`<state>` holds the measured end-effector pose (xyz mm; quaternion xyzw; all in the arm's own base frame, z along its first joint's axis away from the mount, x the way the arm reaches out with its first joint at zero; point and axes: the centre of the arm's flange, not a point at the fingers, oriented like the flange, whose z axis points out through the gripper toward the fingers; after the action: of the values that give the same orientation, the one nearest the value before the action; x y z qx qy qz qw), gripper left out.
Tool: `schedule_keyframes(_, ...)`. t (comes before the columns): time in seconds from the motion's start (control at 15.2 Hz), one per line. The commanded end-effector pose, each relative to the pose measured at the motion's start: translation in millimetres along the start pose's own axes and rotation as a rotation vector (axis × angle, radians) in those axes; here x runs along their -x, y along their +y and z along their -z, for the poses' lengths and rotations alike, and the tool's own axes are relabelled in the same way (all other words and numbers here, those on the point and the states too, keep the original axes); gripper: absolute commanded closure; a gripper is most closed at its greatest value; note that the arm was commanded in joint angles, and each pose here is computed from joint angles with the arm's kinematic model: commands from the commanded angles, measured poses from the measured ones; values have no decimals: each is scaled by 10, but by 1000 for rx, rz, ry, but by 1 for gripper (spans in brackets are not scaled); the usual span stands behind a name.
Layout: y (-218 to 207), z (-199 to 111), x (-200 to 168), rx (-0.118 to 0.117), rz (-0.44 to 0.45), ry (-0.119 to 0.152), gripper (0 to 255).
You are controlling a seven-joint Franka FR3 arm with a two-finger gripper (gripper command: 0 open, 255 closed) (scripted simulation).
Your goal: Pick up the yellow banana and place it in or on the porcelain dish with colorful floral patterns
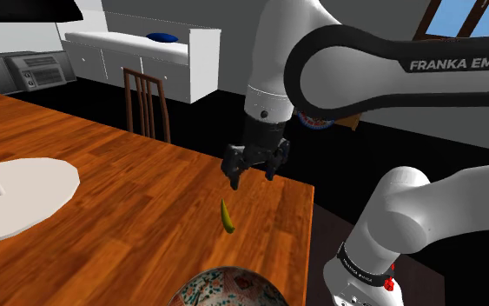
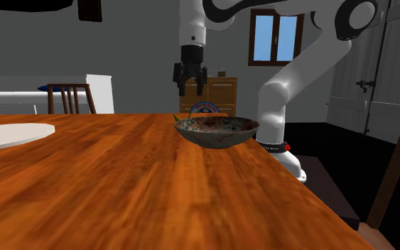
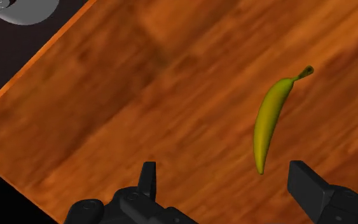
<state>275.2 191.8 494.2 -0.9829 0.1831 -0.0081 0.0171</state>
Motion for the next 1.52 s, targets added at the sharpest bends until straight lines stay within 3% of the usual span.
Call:
schedule_keyframes(0.0, -242, -137, 72, 4, -64, -11, 0)
schedule_keyframes(0.26, -636, -367, 161, 13, -168, -29, 0)
schedule_keyframes(0.79, -632, -767, 173, 13, -168, -29, 0)
schedule_keyframes(1.25, -632, -766, 173, 13, -168, -29, 0)
schedule_keyframes(1.32, -632, -766, 173, 13, -168, -29, 255)
schedule_keyframes(1.45, -632, -766, 173, 13, -168, -29, 255)
